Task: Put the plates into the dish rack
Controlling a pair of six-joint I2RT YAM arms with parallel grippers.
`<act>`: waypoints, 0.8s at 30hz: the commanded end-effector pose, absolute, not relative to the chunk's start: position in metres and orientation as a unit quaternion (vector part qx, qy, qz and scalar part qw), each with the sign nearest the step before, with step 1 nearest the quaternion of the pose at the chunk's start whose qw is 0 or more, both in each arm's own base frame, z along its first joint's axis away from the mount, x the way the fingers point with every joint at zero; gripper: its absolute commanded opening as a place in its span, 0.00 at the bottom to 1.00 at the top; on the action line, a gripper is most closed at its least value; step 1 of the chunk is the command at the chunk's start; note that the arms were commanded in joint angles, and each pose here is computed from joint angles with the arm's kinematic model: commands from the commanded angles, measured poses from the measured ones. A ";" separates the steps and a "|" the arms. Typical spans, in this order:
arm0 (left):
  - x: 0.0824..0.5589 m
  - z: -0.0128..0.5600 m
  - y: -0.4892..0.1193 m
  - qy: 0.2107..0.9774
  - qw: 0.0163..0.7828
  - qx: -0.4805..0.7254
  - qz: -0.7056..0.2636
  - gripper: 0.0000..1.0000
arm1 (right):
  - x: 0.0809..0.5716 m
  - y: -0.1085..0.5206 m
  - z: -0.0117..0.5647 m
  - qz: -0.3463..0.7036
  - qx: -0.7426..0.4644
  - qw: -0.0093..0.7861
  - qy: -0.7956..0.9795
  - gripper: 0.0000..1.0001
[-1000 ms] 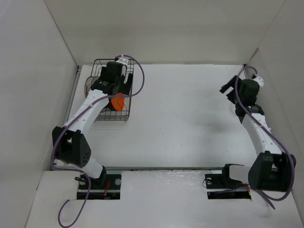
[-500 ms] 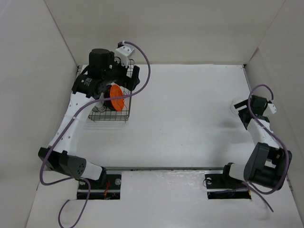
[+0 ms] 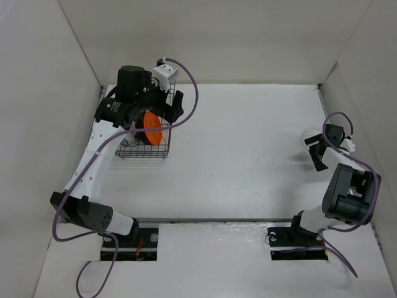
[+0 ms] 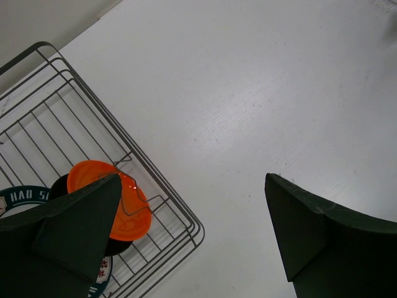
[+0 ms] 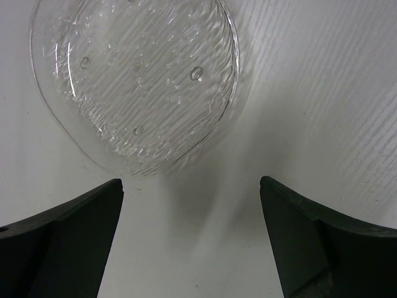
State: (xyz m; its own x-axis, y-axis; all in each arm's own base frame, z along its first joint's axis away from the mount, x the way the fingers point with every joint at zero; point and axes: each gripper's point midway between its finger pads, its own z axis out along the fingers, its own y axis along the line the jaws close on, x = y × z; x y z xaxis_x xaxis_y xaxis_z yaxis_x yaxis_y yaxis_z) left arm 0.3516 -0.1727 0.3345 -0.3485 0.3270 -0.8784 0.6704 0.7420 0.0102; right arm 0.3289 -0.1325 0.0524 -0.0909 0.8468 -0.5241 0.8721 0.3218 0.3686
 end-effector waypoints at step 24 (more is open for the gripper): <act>0.335 0.329 -0.176 0.783 0.486 0.336 -0.193 1.00 | 0.352 -0.153 0.052 -0.040 0.659 0.303 0.688 0.85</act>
